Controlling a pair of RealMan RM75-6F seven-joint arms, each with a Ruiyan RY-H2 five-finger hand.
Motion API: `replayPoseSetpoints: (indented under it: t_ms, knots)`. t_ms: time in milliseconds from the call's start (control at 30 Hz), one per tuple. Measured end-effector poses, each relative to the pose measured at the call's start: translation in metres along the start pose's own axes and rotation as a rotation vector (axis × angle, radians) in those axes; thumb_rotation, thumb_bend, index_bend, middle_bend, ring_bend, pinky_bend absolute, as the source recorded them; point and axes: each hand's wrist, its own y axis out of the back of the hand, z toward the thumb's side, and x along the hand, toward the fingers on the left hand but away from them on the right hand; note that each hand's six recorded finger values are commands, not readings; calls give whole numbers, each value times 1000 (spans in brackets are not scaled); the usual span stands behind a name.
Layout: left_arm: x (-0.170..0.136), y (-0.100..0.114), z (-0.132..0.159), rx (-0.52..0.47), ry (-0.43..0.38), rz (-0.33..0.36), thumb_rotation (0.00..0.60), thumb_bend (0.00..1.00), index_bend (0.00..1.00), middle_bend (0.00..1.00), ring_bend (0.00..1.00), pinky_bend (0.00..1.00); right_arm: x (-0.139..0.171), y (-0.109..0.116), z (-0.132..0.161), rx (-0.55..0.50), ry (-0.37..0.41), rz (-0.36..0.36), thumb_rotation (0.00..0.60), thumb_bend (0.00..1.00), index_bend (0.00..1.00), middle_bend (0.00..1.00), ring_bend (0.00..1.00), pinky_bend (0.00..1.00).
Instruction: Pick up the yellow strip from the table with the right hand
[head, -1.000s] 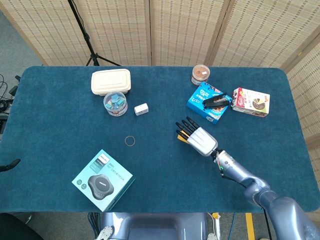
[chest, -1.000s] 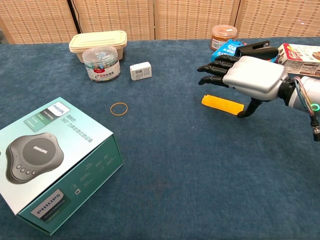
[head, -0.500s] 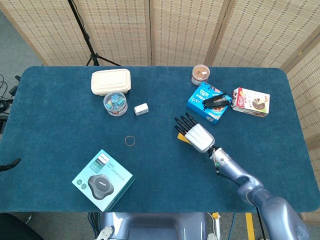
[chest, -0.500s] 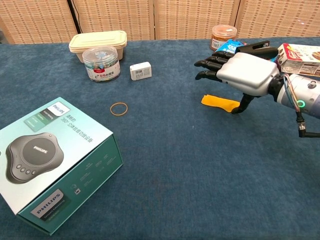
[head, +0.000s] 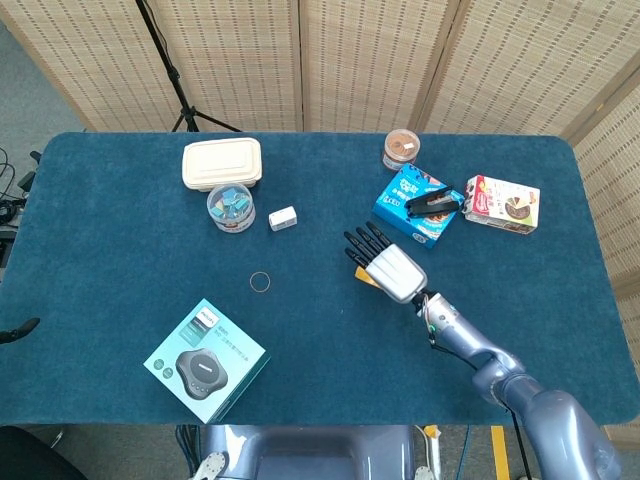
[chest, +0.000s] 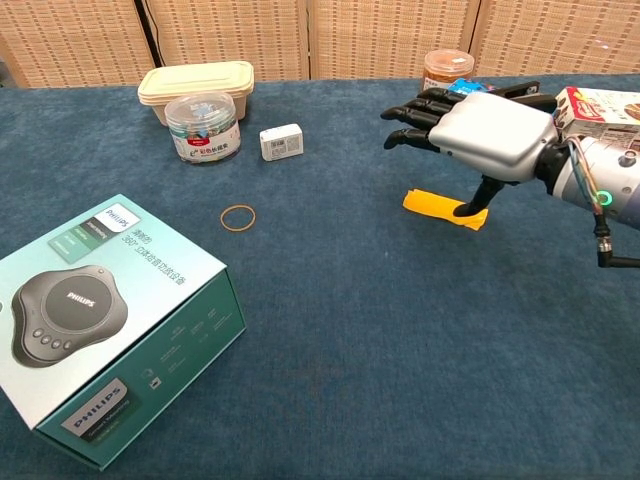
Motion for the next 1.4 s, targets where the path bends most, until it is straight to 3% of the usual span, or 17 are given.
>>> replayPoseSetpoints:
  t_ms: [233, 500, 1000, 1400]
  knots:
    - [0, -1, 3, 3, -9, -5, 600, 0, 0, 0, 0, 0, 22, 9, 0, 26, 55, -6, 600, 0, 137, 0, 0, 0]
    - [0, -2, 4, 5, -11, -7, 600, 0, 0, 0, 0, 0, 37, -8, -2, 44, 47, 61, 600, 0, 134, 0, 0, 0]
    - [0, -3, 4, 9, -8, -8, 600, 0, 0, 0, 0, 0, 25, -21, -6, 39, 9, 90, 600, 0, 134, 0, 0, 0]
    - [0, -3, 4, 10, -9, -8, 600, 0, 0, 0, 0, 0, 6, -17, -8, 0, -50, 56, 600, 0, 140, 0, 0, 0]
